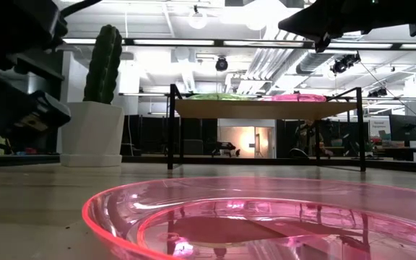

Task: Place and stack plates onto a shelf
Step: Stack the pink plate on top of the pink plate on the shelf

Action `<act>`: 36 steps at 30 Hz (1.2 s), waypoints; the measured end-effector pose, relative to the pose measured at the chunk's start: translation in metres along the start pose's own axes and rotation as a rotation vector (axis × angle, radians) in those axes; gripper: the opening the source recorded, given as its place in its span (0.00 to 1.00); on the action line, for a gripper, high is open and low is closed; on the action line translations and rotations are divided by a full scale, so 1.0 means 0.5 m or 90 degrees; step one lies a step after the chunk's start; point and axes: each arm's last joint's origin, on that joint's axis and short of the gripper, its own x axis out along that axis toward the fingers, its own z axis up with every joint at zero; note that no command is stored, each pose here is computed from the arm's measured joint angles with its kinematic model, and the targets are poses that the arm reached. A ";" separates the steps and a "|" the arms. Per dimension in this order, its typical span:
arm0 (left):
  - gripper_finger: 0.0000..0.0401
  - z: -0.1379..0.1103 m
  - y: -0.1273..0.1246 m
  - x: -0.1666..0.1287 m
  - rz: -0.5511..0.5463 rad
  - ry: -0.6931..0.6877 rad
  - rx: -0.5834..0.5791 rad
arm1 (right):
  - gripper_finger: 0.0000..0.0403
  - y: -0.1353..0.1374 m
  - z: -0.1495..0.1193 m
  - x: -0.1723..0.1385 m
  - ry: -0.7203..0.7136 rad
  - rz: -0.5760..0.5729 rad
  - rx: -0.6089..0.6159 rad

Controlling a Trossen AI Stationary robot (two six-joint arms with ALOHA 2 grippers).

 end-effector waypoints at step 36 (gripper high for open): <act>0.03 -0.017 0.020 0.023 -0.025 0.073 0.071 | 0.00 0.000 -0.004 0.000 0.014 0.000 -0.005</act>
